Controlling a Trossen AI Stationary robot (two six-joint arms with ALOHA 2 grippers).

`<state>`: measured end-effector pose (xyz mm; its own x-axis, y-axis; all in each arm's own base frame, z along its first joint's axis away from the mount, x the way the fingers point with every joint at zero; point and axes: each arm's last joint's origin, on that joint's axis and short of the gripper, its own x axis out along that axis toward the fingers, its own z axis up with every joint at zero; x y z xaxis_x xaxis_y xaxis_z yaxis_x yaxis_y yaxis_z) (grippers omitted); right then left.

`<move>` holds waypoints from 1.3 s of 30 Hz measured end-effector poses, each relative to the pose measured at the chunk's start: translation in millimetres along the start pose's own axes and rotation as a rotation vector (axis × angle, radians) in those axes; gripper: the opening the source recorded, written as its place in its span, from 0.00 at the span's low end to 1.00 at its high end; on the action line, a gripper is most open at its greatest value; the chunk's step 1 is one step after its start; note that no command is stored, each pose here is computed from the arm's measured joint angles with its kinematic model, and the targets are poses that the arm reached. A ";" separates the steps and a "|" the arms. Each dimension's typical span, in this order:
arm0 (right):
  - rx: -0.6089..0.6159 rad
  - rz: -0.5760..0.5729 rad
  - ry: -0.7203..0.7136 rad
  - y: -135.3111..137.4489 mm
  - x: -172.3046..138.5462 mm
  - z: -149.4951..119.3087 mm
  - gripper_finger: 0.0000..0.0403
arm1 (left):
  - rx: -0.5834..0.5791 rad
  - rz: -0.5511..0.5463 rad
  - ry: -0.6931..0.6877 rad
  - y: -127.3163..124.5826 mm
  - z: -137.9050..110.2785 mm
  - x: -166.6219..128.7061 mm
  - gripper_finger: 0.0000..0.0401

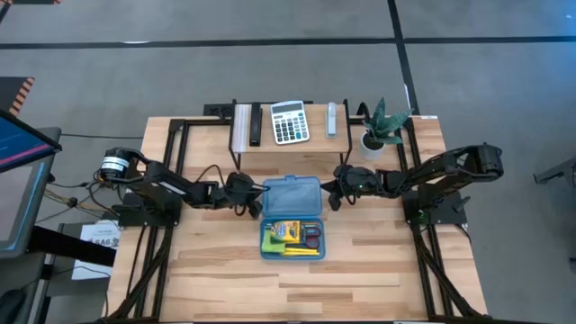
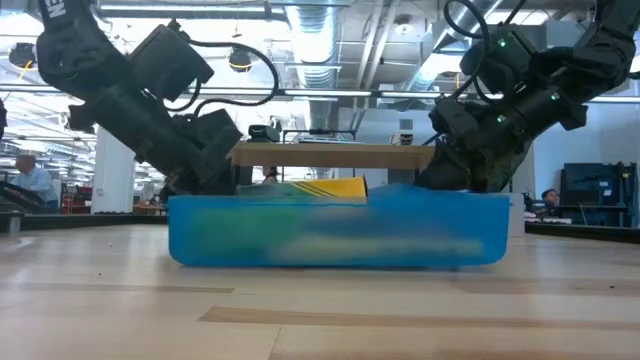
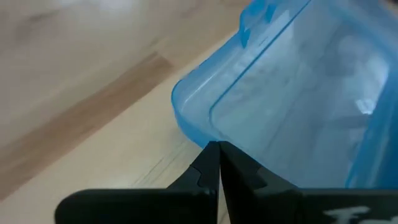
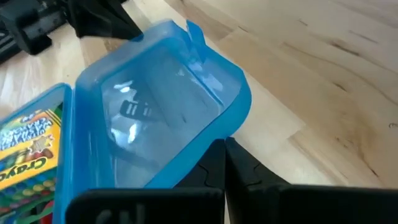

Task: Pack school essentials
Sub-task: Close the blue supply box

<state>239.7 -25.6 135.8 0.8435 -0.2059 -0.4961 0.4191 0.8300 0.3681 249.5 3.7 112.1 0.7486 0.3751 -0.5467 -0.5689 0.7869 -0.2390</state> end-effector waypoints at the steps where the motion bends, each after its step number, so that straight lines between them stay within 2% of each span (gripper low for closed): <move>1: 0.000 -0.001 0.002 -0.1 0.0 -0.2 0.02 | 0.002 -0.004 -0.008 -0.6 1.8 -1.3 0.00; 5: 0.004 0.045 -0.032 4.9 0.3 6.2 0.02 | -0.030 -0.081 -0.092 -9.5 17.6 -6.3 0.00; 12: -0.016 0.045 -0.014 6.0 -0.1 2.1 0.02 | 0.011 -0.090 -0.098 -10.3 17.5 -9.3 0.00; 17: -0.019 0.005 0.004 2.2 0.2 0.0 0.03 | 0.007 -0.029 -0.025 -4.4 9.0 -8.1 0.00; 22: -0.014 -0.091 0.040 -6.9 0.7 -4.2 0.02 | -0.020 0.094 0.040 4.5 -0.7 -8.4 0.00; 27: -0.003 -0.137 0.059 -15.4 1.0 -4.1 0.02 | -0.048 0.160 0.090 12.2 -5.8 -8.0 0.00; 33: 0.010 -0.161 0.056 -21.4 1.3 -1.9 0.02 | -0.074 0.201 0.133 18.5 -14.2 -0.5 0.00; 39: 0.009 -0.166 0.065 -22.0 1.2 -2.7 0.02 | -0.082 0.185 0.122 18.8 -15.8 6.7 0.00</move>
<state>230.5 -42.7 125.1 0.7391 -0.3058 -0.6002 0.5543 0.7825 0.2837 238.4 13.3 91.2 0.5849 0.4436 -0.6791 -0.7222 0.6659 -0.1871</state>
